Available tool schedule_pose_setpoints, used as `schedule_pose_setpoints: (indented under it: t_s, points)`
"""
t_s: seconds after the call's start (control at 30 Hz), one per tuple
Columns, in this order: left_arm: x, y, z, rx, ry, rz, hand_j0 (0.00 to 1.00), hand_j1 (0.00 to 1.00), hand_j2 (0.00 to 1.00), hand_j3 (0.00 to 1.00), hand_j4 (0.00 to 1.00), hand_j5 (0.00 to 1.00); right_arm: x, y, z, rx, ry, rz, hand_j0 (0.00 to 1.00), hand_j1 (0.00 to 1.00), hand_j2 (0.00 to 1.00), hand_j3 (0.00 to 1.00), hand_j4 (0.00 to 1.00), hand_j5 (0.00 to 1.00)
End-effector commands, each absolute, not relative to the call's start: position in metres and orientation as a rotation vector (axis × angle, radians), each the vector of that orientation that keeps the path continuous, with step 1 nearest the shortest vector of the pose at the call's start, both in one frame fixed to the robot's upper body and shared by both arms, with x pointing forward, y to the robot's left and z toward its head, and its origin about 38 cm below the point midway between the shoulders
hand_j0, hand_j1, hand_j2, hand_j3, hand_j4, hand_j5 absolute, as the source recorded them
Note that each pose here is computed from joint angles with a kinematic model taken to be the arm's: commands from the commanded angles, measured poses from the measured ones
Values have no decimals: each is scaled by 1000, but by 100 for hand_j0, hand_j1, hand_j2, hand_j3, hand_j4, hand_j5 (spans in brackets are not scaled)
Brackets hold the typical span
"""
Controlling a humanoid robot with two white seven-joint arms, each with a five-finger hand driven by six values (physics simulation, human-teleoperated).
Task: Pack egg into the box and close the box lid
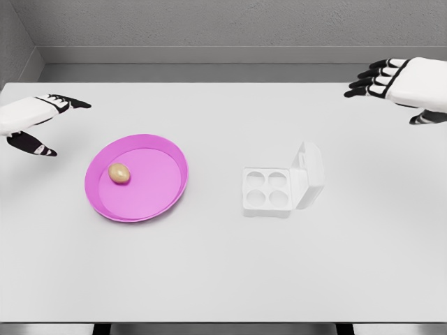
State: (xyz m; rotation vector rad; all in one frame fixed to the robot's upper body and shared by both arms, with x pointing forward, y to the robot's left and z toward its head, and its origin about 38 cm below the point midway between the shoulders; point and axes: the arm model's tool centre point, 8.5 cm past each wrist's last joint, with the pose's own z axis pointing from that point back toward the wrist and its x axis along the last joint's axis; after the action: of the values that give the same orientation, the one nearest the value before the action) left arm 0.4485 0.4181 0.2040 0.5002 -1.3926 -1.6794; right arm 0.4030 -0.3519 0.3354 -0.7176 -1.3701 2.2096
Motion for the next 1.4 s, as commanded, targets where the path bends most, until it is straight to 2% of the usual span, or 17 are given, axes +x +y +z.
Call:
schedule_pose_setpoints:
  t_s: [0.0, 0.13, 0.23, 0.37, 0.6, 0.77, 1.0, 1.17, 1.37]
  points:
    - [449, 419, 206, 500, -1398, -1672, 100, 100, 100, 100, 100, 100, 402, -349, 336, -714, -1378, 2215, 100, 100, 100, 100, 100, 100]
    - [446, 409, 203, 475, -1394, -1711, 100, 100, 100, 100, 100, 100, 401, -348, 337, -712, -1385, 2213, 100, 100, 100, 100, 100, 100]
    - [447, 370, 201, 364, -1315, -1905, 100, 100, 100, 100, 100, 100, 401, -351, 333, -703, -1371, 2213, 100, 100, 100, 100, 100, 100]
    - [448, 367, 199, 354, -1300, -1927, 100, 100, 100, 100, 100, 100, 400, -360, 310, -648, -1319, 2195, 100, 100, 100, 100, 100, 100]
    - [445, 364, 189, 330, -1215, -1994, 100, 100, 100, 100, 100, 100, 400, -361, 303, -635, -1341, 2163, 100, 100, 100, 100, 100, 100]
    - [449, 363, 193, 341, -1224, -1991, 100, 100, 100, 100, 100, 100, 393, -366, 268, -557, -1254, 2181, 100, 100, 100, 100, 100, 100]
    - [454, 355, 205, 352, -1267, -1991, 100, 100, 100, 100, 100, 100, 398, -376, 252, -608, -1134, 2224, 100, 100, 100, 100, 100, 100]
    - [454, 323, 183, 269, -1274, -2038, 100, 100, 100, 100, 100, 100, 398, -376, 252, -602, -1142, 2215, 100, 100, 100, 100, 100, 100]
    - [452, 315, 173, 245, -1254, -2066, 100, 100, 100, 100, 100, 100, 399, -377, 252, -608, -1136, 2217, 100, 100, 100, 100, 100, 100]
